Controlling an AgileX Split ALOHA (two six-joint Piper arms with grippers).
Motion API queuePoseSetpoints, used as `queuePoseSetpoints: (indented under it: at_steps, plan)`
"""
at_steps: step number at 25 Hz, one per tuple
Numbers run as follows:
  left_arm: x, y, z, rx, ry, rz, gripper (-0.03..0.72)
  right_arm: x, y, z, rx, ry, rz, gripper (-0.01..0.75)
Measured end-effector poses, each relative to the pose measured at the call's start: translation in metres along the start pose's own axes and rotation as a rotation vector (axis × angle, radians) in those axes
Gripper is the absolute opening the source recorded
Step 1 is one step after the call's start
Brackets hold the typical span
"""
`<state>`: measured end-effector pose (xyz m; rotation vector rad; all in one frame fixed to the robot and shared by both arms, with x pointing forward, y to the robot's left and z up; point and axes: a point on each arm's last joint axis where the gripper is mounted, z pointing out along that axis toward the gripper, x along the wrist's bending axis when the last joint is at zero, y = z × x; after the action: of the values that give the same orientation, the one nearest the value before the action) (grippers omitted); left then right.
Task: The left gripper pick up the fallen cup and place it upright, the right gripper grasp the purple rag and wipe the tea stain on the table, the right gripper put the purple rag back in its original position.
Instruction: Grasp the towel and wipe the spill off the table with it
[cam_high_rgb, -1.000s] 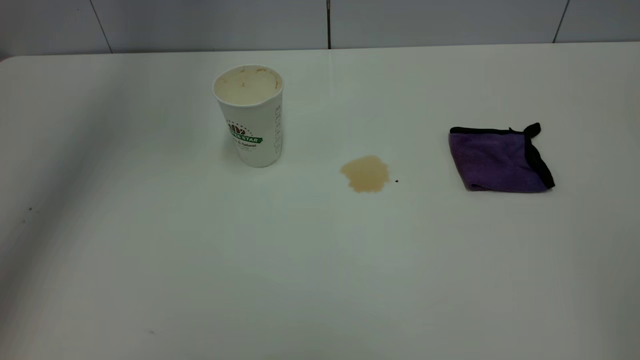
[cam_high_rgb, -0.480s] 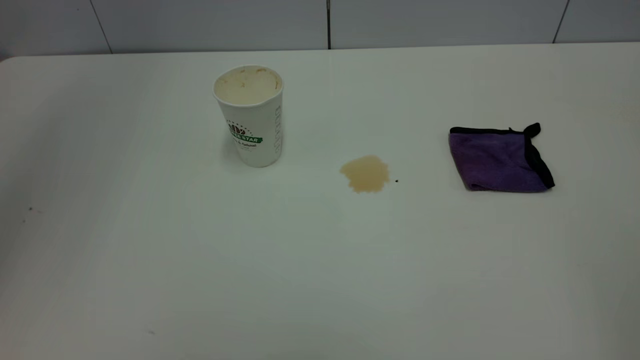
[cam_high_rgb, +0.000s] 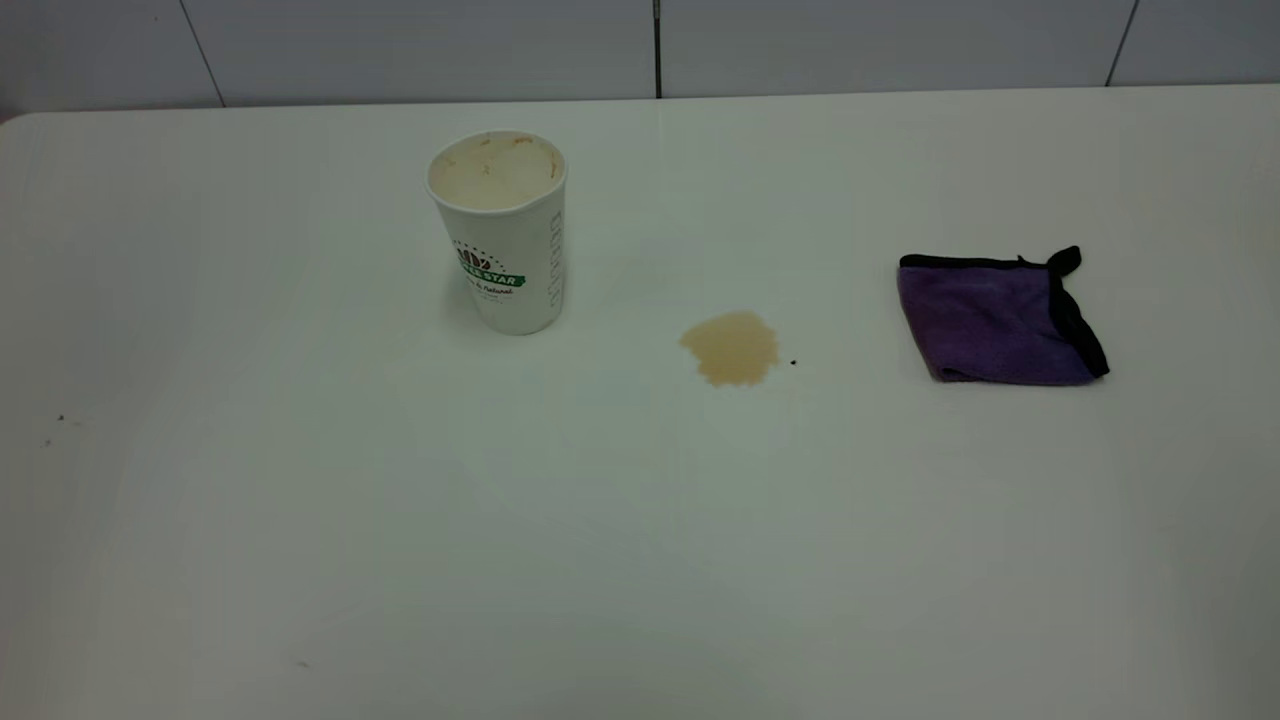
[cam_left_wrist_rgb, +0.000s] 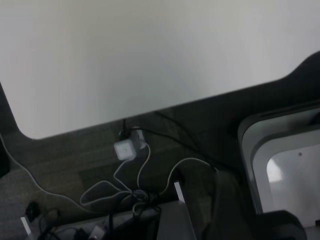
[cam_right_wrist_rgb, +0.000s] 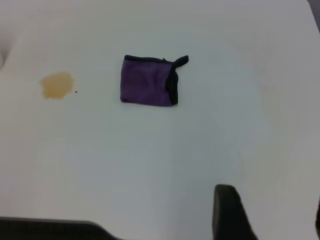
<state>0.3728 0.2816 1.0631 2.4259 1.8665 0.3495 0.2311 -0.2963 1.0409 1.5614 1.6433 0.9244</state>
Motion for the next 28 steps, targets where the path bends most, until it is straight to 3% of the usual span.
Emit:
queuePoseSetpoints:
  at_steps: [4,9,21,28]
  plan:
    - [-0.006,-0.041,0.013,-0.019,-0.027,-0.033,0.476,0.000,0.000,0.000,0.000,0.000,0.000,0.444]
    - [-0.013,-0.074,0.019,-0.167,-0.085,-0.062,0.476,0.000,0.000,0.000,0.000,0.000,0.000,0.444]
    - [-0.013,-0.112,0.008,-0.422,-0.076,-0.070,0.476,0.000,0.000,0.000,0.000,0.000,0.000,0.444]
    - [-0.011,-0.130,0.003,-0.525,-0.008,-0.209,0.476,0.000,0.000,0.000,0.000,0.000,0.000,0.444]
